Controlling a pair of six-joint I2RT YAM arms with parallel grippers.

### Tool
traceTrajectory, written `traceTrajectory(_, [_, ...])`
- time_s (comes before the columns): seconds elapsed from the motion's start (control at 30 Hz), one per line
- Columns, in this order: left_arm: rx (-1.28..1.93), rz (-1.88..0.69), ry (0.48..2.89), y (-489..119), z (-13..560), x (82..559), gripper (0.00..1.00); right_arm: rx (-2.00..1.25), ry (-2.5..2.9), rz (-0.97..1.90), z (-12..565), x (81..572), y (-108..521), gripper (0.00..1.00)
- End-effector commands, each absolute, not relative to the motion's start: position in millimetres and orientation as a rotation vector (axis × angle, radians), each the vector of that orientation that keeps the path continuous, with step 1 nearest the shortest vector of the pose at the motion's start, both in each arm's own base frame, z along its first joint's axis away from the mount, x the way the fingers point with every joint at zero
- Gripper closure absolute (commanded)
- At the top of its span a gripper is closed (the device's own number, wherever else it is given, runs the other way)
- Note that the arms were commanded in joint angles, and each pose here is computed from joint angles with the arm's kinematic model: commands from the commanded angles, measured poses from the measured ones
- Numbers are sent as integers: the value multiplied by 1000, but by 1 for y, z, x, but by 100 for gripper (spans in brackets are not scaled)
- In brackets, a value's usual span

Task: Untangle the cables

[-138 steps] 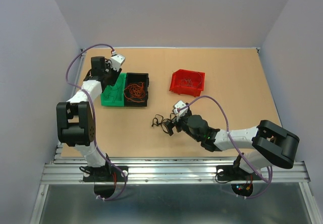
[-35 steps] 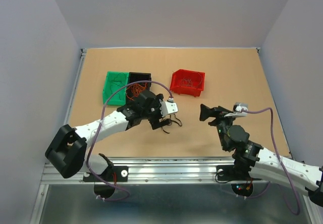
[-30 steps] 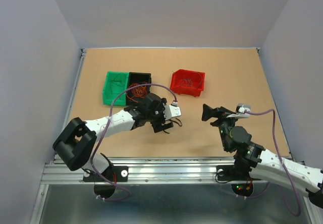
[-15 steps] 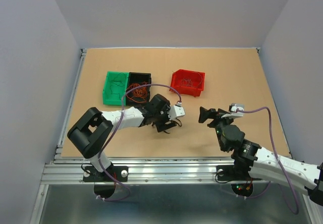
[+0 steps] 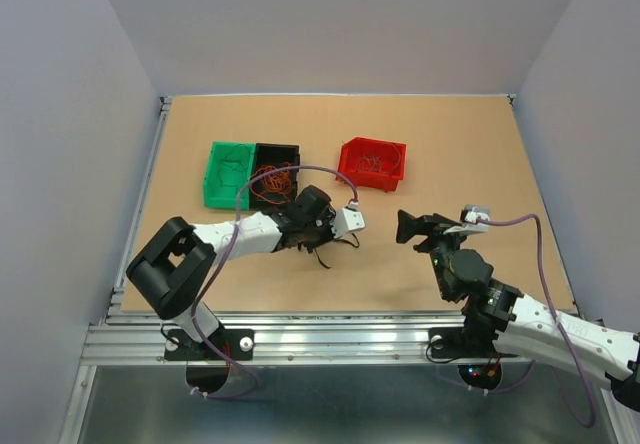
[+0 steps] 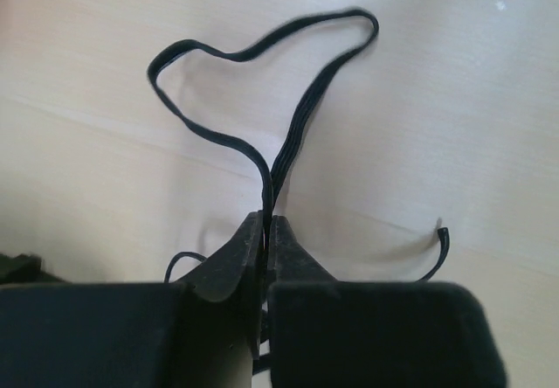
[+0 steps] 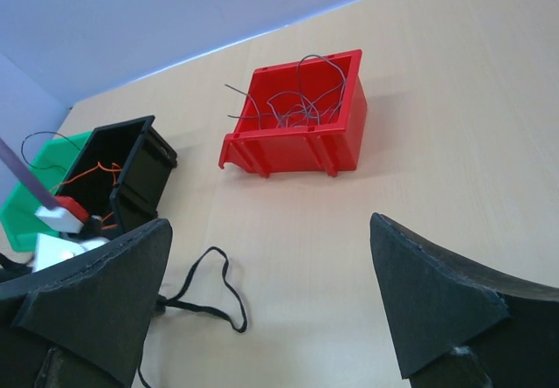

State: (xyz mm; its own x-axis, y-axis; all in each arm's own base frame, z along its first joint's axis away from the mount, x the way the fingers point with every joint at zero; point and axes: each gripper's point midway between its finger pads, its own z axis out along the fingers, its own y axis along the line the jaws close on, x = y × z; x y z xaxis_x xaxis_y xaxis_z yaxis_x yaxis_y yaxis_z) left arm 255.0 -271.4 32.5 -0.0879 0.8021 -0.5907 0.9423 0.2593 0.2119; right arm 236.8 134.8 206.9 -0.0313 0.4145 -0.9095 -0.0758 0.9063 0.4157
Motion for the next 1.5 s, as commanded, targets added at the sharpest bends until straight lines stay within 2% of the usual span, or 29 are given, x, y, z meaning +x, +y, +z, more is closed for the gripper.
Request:
traceTrajectory(0.0, [1467,-368,1836,-270,87,262,100,280,1550,409,207,237,135,0])
traceTrajectory(0.23, [1234,-407,1715,-239,178,288,100,273,1562,401,205,238,138,0])
traceTrajectory(0.47, [859,-165,1763,-162,251,353,100,261,1576,395,203,240,142,0])
traceTrajectory(0.63, [670,-20,1799,-105,271,400,100,254,1580,399,203,240,145,0])
traceTrajectory(0.8, [631,29,1862,-82,261,438,100,252,1580,400,203,240,145,0])
traceTrajectory(1.0, [650,51,1963,-69,215,469,100,238,1582,409,203,240,148,0])
traceTrajectory(1.47, [641,143,2178,-26,103,497,100,216,1583,434,204,240,154,0])
